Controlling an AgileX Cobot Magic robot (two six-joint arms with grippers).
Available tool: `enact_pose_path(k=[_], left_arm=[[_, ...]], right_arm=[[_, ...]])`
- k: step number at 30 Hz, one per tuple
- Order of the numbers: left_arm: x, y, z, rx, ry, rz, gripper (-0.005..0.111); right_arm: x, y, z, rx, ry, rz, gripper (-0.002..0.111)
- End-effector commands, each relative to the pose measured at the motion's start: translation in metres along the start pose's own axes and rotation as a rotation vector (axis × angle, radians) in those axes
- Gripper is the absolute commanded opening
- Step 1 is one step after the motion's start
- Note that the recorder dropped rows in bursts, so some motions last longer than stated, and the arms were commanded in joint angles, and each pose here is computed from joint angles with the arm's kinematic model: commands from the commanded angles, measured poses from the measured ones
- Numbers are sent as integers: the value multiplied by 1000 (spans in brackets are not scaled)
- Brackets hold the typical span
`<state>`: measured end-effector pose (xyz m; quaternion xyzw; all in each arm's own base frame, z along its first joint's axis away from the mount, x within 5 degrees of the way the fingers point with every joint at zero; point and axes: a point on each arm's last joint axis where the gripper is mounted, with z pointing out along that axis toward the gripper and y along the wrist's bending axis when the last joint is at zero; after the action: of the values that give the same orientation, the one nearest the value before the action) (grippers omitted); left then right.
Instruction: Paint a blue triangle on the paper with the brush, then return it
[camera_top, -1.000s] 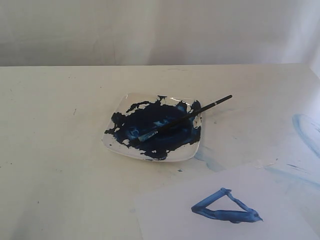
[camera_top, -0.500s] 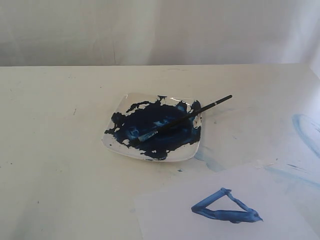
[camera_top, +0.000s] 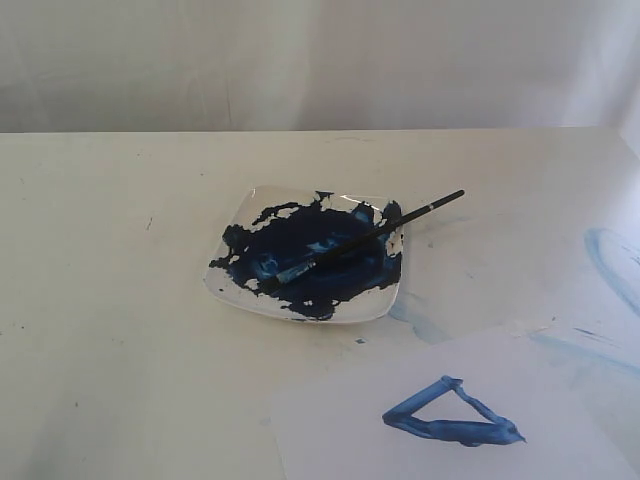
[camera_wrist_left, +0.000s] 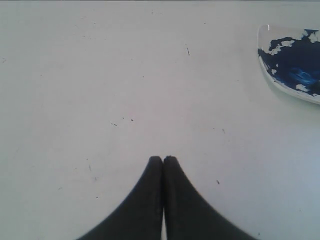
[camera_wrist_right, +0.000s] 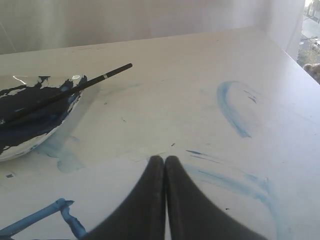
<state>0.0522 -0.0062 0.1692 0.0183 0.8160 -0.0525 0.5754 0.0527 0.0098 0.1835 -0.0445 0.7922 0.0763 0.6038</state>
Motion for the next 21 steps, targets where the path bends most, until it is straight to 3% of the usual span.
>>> enact_pose_path(k=[1, 21], left_arm=[[0, 0, 0, -6, -7, -2, 0], [0, 0, 0, -6, -7, -2, 0]], right_arm=[[2, 0, 0, 1, -1, -3, 0], [2, 0, 0, 1, -1, -26, 0]])
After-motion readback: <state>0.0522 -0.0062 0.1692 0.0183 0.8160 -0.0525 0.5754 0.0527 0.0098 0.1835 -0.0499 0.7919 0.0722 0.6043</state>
